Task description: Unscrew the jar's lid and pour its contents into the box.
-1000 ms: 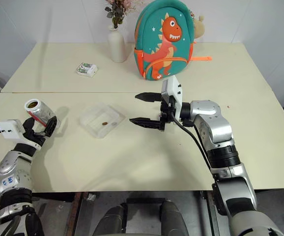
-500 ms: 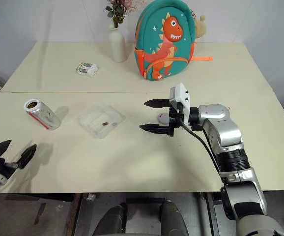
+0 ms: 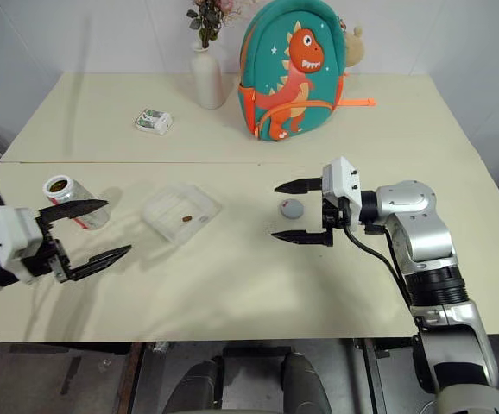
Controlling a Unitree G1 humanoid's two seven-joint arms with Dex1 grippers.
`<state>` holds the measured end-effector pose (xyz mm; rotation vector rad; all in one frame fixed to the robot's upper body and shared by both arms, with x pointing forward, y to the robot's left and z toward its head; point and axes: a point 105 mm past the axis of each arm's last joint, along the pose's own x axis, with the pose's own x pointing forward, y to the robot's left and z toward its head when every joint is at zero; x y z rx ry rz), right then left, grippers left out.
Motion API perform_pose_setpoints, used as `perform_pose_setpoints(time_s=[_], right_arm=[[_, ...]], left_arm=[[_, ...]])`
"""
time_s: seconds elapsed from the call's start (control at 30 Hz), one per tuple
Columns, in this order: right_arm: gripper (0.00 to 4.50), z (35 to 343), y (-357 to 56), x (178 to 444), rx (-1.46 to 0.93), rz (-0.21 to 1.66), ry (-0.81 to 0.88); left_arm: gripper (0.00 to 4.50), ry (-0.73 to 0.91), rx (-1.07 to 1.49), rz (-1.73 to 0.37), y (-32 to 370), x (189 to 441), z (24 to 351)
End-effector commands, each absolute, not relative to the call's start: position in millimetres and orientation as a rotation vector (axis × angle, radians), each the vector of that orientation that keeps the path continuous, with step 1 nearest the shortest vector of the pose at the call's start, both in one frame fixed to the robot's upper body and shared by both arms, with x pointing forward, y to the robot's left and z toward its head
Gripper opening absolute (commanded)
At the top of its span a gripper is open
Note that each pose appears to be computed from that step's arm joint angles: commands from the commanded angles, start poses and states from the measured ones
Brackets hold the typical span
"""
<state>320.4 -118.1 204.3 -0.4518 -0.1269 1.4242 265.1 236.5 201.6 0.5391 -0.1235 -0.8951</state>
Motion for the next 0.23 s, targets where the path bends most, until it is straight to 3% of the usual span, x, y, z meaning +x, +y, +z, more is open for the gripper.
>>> perform_pose_setpoints(time_s=[0.03, 0.23], right_arm=[[4.5, 218.1, -130.1, 311.8, -0.472, 1.391, -0.169], [4.5, 219.7, -134.3, 309.3, -0.458, 1.336, -0.172]], left_arm=[[4.48, -0.11, 0.555, -0.957, 235.3, 266.6, 200.8], [4.48, -0.114, 0.526, -0.965, 232.6, 269.5, 199.2]])
